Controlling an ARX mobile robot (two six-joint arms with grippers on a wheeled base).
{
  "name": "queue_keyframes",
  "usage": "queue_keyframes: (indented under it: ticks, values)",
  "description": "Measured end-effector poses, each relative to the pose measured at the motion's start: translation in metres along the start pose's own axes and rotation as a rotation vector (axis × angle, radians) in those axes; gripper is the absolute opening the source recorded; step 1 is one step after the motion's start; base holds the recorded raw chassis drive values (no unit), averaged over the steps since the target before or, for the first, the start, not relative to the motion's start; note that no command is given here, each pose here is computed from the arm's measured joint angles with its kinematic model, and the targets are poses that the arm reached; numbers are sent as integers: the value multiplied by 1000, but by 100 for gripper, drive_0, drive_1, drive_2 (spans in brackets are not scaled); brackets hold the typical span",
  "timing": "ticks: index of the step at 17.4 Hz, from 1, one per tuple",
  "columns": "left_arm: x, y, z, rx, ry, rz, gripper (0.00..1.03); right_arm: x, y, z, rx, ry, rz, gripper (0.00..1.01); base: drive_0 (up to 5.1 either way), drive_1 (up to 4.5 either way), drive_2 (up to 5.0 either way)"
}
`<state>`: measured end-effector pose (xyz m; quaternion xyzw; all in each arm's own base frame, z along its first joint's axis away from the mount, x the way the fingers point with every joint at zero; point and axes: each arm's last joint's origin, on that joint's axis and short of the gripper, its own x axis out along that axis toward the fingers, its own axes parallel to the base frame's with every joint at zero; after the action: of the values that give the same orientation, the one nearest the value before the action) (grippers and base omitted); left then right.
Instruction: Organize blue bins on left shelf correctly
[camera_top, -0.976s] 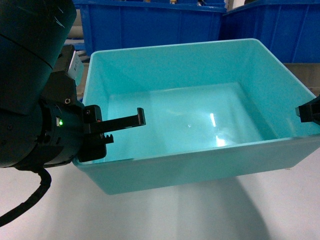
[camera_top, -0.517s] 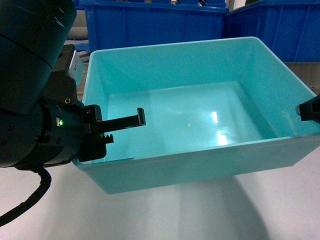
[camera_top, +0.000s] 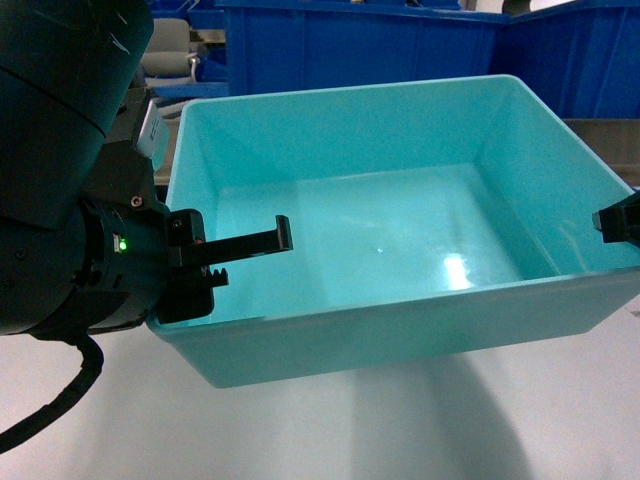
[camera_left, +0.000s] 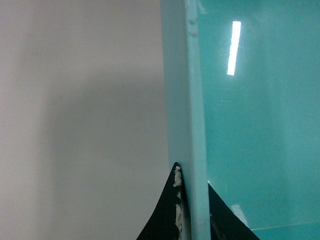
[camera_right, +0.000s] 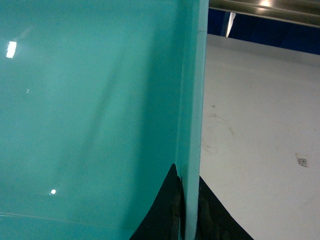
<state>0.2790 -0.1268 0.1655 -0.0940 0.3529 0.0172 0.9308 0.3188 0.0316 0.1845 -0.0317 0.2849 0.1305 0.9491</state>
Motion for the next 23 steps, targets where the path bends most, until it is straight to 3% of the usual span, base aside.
queue_keyframes:
  ticks: [23]
  values:
    - [0, 0, 0, 0, 1, 1, 2, 0, 0, 0, 0, 1, 1, 2, -491, 203, 290]
